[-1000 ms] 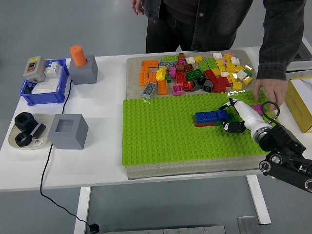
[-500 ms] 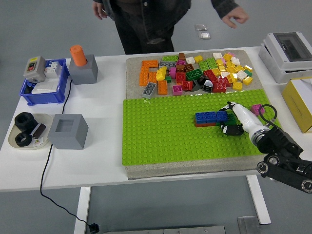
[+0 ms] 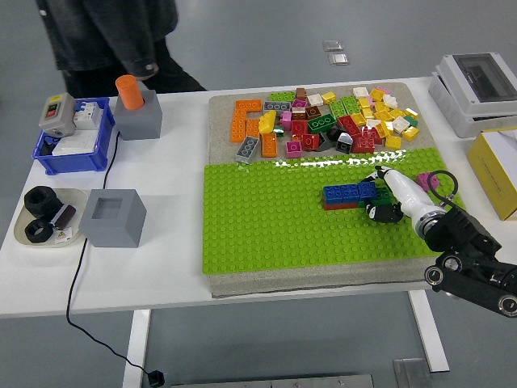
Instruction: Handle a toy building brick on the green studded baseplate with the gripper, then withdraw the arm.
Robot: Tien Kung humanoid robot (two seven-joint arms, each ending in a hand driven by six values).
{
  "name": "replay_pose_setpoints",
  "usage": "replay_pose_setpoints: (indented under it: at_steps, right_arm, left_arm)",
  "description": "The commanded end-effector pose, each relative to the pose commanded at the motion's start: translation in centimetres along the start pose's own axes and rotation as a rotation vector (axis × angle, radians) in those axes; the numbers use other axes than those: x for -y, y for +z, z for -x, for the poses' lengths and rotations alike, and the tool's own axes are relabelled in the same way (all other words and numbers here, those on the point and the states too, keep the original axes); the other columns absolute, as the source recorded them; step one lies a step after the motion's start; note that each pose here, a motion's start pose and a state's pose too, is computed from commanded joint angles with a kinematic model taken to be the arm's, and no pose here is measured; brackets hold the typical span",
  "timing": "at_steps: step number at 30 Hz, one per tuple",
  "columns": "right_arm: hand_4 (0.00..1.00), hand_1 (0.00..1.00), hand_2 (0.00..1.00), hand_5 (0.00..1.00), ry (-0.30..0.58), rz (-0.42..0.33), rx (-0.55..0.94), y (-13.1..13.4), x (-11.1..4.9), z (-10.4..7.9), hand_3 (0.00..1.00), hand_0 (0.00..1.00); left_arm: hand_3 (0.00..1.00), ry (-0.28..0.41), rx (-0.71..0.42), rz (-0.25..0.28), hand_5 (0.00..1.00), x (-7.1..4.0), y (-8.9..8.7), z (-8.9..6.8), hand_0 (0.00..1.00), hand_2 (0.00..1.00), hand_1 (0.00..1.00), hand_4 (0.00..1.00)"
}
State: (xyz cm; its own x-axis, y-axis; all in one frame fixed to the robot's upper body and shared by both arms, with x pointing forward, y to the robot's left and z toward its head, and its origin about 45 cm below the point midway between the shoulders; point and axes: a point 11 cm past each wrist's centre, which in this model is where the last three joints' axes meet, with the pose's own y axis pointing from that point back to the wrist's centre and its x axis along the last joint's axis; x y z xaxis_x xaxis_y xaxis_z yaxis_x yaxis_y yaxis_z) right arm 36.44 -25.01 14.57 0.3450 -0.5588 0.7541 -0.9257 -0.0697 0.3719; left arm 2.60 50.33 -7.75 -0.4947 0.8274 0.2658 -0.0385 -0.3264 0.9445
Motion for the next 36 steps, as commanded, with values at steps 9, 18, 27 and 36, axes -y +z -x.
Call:
replay_pose_setpoints:
  at_steps: [9, 18, 27, 36]
  right_arm:
    - [0.535, 0.998, 0.998, 0.002, -0.008, 0.001, -0.012, 0.06, 0.02, -0.01, 0.679, 0.998]
    - [0.543, 0.998, 0.998, 0.002, -0.007, -0.003, -0.013, -0.01, 0.05, -0.07, 0.681, 0.998]
    - [0.542, 0.998, 0.998, 0.002, -0.009, -0.004, -0.013, 0.00, 0.03, 0.02, 0.687, 0.998]
    - [0.572, 0.998, 0.998, 0.002, -0.011, -0.002, -0.013, 0.05, 0.04, 0.05, 0.687, 0.998]
  left_arm:
    - [0.631, 0.000, 0.000, 0.000, 0.434, -0.02, 0.09, -0.04, 0.847, 0.852, 0.892, 0.913]
    - [0.631, 0.000, 0.001, 0.000, 0.435, -0.02, 0.12, -0.03, 0.847, 0.852, 0.892, 0.913]
    - [0.629, 0.000, 0.002, 0.001, 0.435, -0.02, 0.13, -0.07, 0.847, 0.852, 0.892, 0.913]
    - [0.629, 0.001, 0.002, 0.000, 0.434, -0.03, 0.14, -0.09, 0.847, 0.851, 0.892, 0.913]
